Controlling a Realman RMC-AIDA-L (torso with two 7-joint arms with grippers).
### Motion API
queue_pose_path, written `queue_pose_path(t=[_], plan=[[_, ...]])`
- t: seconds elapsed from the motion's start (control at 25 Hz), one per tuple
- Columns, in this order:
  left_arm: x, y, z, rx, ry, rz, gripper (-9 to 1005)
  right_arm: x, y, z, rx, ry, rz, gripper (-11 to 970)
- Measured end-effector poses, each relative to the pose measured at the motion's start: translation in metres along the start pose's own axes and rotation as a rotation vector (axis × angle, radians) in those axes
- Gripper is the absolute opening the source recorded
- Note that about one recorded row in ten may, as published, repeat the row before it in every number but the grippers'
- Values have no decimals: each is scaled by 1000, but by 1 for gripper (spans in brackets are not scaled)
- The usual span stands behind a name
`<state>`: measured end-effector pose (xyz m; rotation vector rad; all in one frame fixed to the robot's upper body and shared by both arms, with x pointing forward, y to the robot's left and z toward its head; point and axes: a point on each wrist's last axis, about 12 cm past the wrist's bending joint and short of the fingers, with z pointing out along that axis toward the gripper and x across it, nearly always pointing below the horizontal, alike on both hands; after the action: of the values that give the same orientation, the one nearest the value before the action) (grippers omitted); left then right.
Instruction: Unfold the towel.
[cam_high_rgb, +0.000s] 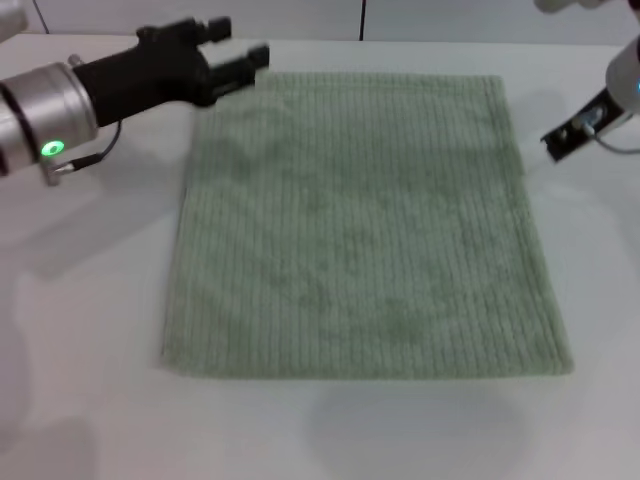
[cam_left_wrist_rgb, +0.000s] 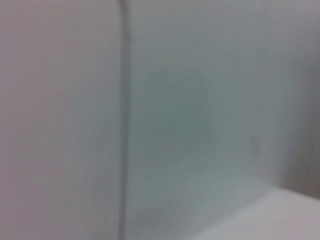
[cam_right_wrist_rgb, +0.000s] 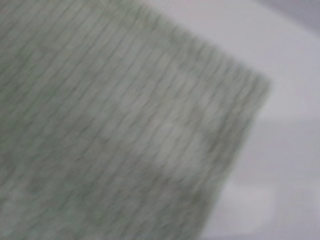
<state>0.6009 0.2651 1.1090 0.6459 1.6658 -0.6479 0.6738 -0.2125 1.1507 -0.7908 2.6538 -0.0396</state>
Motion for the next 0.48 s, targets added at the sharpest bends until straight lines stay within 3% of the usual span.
queue_pose_path(t=[0.2,0.36,0.48], plan=[[6,7,16,-166,-165,-76,639,-14,-2,-18,79,-110,-30,-2],[0,18,11,-301,-333,-168,638,-16,-5,-35,158,-300,-35,-2],[-3,22,9,-328,-370,-188,637,-9,-5,-37,201,-380,-40,-1]])
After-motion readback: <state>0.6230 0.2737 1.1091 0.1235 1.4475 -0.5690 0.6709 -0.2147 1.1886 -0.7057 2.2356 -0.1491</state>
